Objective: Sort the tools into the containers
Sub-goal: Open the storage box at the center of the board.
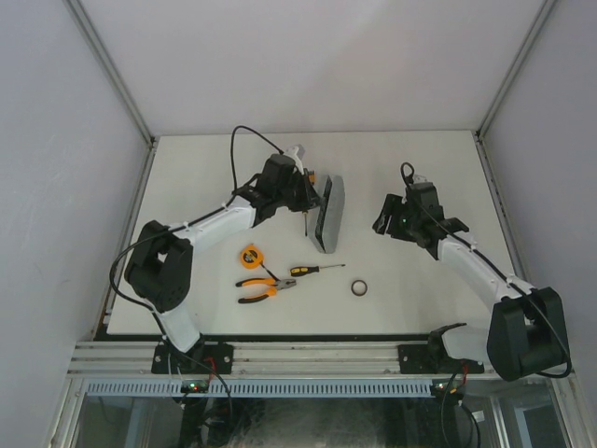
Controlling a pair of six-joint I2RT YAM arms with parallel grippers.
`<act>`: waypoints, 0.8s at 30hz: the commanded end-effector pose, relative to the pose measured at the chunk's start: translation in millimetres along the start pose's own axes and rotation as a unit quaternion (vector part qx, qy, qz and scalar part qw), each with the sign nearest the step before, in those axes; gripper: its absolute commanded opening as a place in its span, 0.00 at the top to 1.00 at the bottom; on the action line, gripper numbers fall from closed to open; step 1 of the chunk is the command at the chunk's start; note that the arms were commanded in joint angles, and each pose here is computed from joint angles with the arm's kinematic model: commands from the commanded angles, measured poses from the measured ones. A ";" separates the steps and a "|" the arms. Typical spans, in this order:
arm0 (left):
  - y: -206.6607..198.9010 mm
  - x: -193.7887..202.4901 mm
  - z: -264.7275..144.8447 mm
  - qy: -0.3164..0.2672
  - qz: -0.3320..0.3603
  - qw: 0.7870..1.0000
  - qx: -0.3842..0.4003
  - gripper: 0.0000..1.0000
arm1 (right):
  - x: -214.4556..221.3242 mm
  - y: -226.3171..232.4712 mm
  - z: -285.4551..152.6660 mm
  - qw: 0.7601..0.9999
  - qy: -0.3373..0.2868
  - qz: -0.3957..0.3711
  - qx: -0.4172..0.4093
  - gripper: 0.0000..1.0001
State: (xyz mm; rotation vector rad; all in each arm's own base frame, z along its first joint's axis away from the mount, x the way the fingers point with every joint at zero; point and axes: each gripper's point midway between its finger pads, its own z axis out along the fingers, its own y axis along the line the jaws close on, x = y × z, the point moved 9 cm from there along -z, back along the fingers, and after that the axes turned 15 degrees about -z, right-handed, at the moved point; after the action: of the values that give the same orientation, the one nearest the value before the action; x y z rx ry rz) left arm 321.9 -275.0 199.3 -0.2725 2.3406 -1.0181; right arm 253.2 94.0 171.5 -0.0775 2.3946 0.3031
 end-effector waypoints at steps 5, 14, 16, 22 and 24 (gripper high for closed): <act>-55.4 -17.7 -21.9 -0.032 -0.002 0.996 0.077 1.00 | -9.3 -3.3 -7.9 0.999 -0.038 0.018 0.004 0.41; -42.4 -17.6 -22.2 -0.050 0.006 0.998 0.035 1.00 | -6.0 -10.8 -15.5 0.998 -0.045 0.019 0.038 0.42; -35.3 -15.6 -19.5 -0.054 0.004 0.998 0.018 1.00 | -5.0 -11.0 -15.2 0.998 -0.045 0.018 0.036 0.42; -4.9 -7.9 -0.8 -0.050 -0.042 0.998 -0.024 1.00 | 0.9 -6.4 -6.8 0.999 -0.028 0.012 0.015 0.44; 4.7 -5.8 3.6 -0.049 -0.065 0.996 -0.035 1.00 | 3.1 -5.9 -4.6 0.999 -0.029 0.015 0.013 0.44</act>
State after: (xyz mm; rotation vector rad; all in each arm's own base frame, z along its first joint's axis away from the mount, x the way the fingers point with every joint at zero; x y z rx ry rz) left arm 321.0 -278.6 202.5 -0.3609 2.3390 -0.9528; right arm 245.5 83.8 173.3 -0.0261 2.3699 0.2623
